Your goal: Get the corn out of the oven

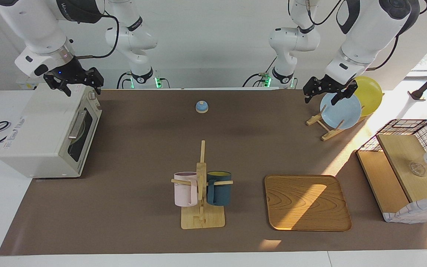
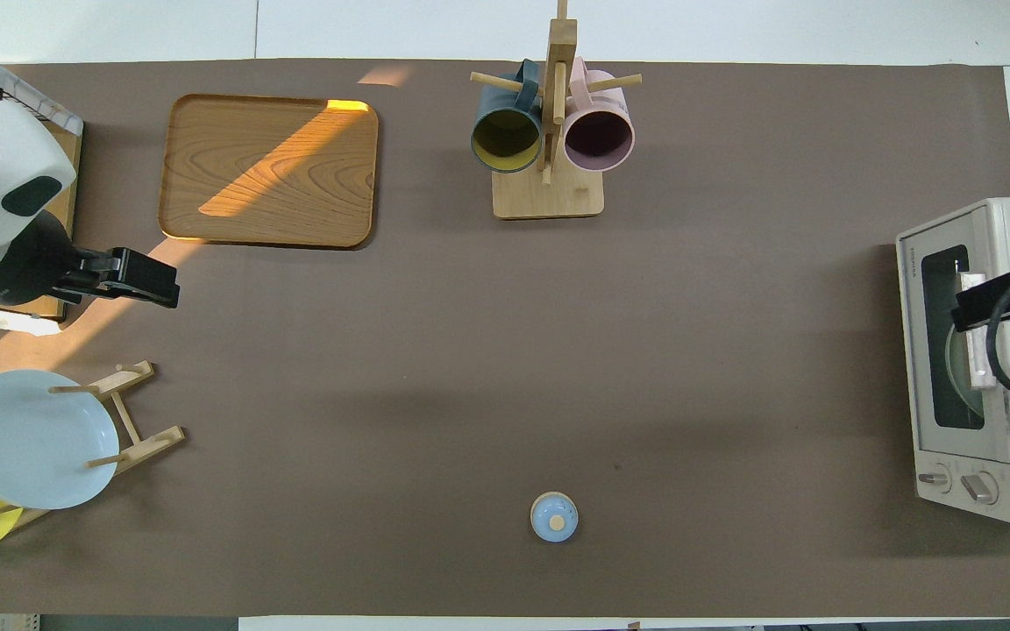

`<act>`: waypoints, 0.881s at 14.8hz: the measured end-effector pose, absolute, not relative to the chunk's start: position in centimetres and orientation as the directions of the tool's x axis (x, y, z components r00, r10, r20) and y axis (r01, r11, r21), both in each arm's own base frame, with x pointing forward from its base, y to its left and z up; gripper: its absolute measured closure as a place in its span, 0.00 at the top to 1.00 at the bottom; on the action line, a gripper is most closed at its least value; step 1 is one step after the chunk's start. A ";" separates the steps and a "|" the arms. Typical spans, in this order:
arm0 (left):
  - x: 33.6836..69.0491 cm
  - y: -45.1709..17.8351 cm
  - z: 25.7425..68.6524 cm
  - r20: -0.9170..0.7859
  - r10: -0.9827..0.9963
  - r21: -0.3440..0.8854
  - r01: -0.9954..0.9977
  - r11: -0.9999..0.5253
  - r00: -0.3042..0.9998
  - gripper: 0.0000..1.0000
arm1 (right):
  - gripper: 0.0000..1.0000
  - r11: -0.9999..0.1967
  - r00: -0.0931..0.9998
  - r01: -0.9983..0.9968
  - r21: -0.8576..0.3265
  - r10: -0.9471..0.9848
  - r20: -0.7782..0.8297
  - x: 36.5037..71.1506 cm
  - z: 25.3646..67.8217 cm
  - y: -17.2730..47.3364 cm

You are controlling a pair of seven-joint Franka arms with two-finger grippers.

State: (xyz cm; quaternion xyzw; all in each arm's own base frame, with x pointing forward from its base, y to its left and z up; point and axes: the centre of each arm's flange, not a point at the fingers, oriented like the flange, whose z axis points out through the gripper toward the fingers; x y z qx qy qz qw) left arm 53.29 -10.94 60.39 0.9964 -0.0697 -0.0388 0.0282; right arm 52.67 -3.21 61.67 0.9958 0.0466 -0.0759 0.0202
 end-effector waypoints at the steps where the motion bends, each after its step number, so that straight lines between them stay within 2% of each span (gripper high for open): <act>1: 53.3 -10.9 60.4 -0.073 -0.141 0.062 -0.137 -0.989 0.987 1.00 | 1.00 -0.995 0.984 0.096 0.033 0.090 -0.153 52.7 61.7 -3.2; 12: 53.3 -10.9 60.4 -0.073 -0.141 0.062 -0.137 -0.989 0.987 1.00 | 1.00 -0.996 0.983 0.087 0.031 0.081 -0.166 52.6 60.9 -3.7; 13: 53.3 -10.9 60.4 -0.073 -0.141 0.062 -0.137 -0.989 0.987 1.00 | 0.93 -0.995 0.982 0.094 0.030 0.088 -0.166 52.7 60.5 -3.7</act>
